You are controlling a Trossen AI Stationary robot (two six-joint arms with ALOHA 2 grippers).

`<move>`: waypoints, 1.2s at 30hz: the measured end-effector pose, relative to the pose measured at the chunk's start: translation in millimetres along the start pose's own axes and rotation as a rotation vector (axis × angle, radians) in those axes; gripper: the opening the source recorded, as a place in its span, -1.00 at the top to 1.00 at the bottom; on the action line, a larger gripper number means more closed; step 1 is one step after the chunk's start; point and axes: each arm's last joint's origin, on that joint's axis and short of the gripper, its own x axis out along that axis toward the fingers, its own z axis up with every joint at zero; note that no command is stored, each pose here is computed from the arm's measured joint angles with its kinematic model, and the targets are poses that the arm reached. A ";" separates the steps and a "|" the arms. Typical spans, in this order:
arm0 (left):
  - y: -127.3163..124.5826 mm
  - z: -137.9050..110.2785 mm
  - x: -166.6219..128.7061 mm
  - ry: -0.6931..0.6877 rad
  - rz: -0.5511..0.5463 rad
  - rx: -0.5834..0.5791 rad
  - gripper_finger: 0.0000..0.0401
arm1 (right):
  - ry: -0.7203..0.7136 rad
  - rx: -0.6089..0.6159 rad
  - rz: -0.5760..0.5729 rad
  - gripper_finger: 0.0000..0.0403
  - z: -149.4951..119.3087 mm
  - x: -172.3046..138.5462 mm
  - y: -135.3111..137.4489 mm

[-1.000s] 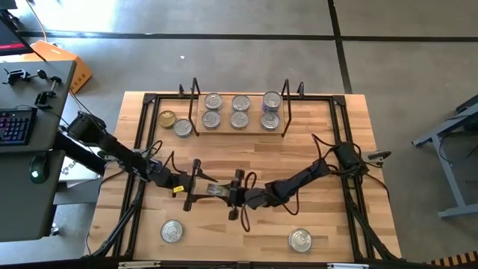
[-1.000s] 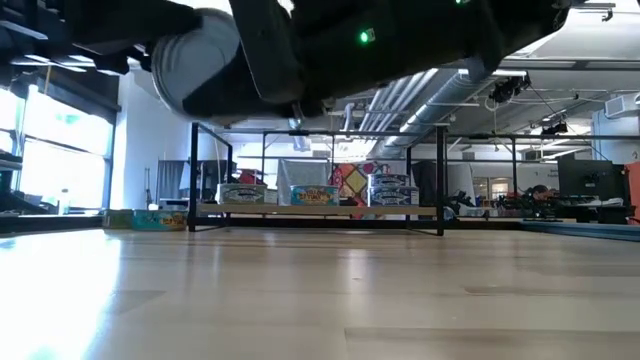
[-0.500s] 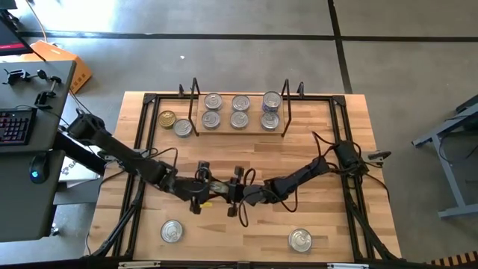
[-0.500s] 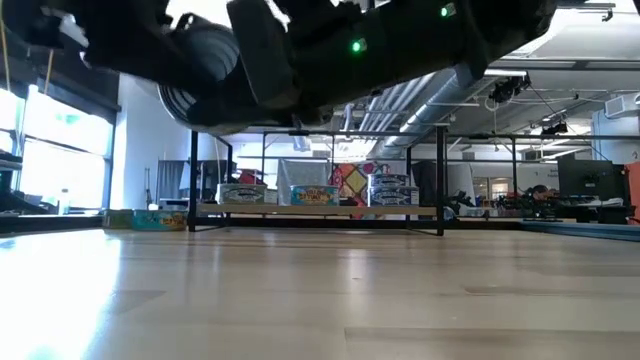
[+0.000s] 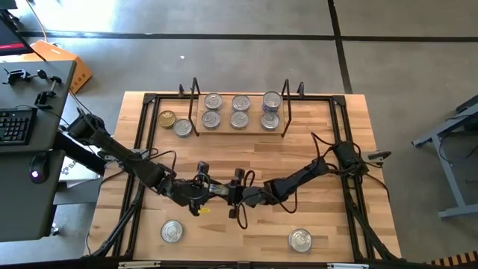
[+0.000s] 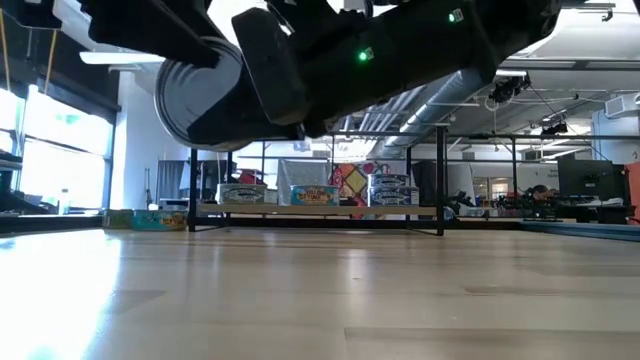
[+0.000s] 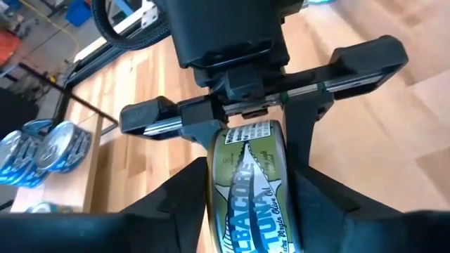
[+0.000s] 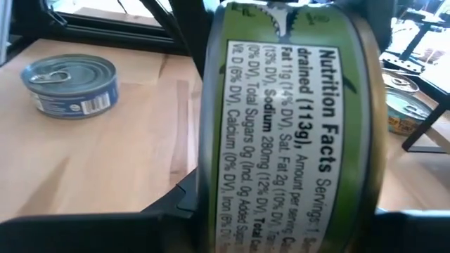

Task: Stack canned seafood by type on shelf
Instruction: Stack the green tuna can on top of the green tuna can on the shelf

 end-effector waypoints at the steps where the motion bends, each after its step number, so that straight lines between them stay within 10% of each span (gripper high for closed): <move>1: 0.0 -0.4 0.2 0.006 0.006 0.001 0.18 | 0.000 -0.001 -0.001 0.41 -0.1 0.1 0.0; 21: 3.0 -13.9 3.7 0.122 0.007 -0.089 -0.03 | -0.016 0.022 -0.003 0.41 2.0 1.1 -2.3; 36: 0.7 -14.9 7.7 0.129 -0.089 -0.127 0.38 | -0.005 -0.013 -0.009 0.41 0.5 0.9 -1.8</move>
